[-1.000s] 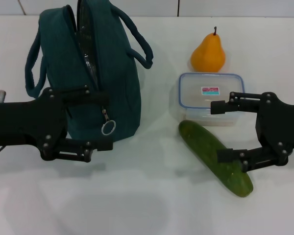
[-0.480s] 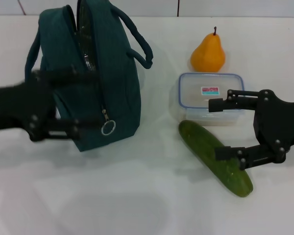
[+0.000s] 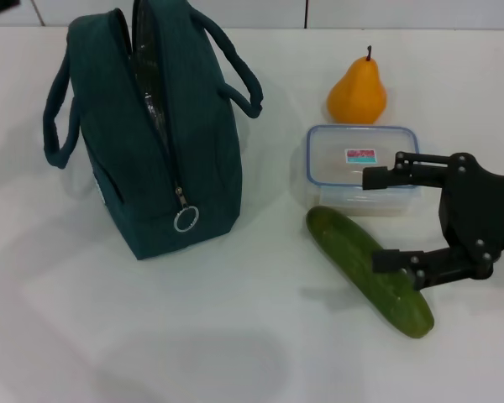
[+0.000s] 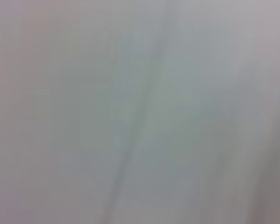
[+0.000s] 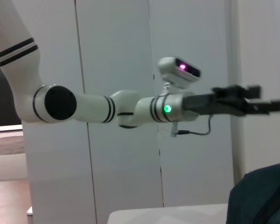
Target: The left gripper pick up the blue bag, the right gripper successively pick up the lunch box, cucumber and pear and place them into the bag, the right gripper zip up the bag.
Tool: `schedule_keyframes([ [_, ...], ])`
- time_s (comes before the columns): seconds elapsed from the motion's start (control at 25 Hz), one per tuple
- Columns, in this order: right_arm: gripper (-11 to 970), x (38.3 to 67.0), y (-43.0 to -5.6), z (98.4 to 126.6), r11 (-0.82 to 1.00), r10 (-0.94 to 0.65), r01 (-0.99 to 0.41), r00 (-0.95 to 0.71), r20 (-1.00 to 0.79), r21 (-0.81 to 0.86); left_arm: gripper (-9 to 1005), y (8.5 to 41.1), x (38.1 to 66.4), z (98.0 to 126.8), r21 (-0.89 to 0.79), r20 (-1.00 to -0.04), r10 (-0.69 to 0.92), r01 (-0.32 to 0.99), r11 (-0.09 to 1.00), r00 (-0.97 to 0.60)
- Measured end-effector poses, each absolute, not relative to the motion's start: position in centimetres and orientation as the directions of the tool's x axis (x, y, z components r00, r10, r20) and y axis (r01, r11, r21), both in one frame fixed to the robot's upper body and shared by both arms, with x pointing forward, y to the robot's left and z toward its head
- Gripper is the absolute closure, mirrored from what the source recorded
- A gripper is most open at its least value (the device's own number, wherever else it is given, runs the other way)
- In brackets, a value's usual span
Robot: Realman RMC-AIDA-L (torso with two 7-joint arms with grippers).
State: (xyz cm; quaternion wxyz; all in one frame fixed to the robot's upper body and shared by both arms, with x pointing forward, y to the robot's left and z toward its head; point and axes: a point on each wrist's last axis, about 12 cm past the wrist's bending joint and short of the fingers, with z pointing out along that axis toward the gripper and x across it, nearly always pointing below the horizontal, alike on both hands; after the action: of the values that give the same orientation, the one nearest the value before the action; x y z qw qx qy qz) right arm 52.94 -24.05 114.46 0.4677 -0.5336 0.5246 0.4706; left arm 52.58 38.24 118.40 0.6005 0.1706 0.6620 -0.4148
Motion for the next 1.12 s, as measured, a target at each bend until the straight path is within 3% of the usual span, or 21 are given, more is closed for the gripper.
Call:
schedule_keyframes([
  [0.16,94,52.7,-24.4,114.2,-0.003,-0.120,-1.000,0.004,-0.993,-0.004,108,38.9,54.8,118.5,-0.452,-0.889,-0.278,0.607,0.654,-0.363],
  [0.4,95,51.9,-26.0,113.7,0.063,-0.089,-0.998,0.005,-0.996,-0.011,108,39.1,55.2,118.8,-0.531,-0.809,-0.244,0.485,0.695,-0.535],
  [0.56,95,51.4,-26.5,113.3,0.096,-0.053,-0.995,0.010,-0.999,-0.015,108,38.7,55.2,118.4,-0.612,-0.703,-0.264,0.372,0.698,-0.661],
  [1.12,97,51.1,-26.9,112.5,0.119,-0.037,-0.993,-0.018,-0.999,0.014,130,33.8,57.0,117.4,-0.637,-0.596,-0.174,0.330,0.697,-0.784],
])
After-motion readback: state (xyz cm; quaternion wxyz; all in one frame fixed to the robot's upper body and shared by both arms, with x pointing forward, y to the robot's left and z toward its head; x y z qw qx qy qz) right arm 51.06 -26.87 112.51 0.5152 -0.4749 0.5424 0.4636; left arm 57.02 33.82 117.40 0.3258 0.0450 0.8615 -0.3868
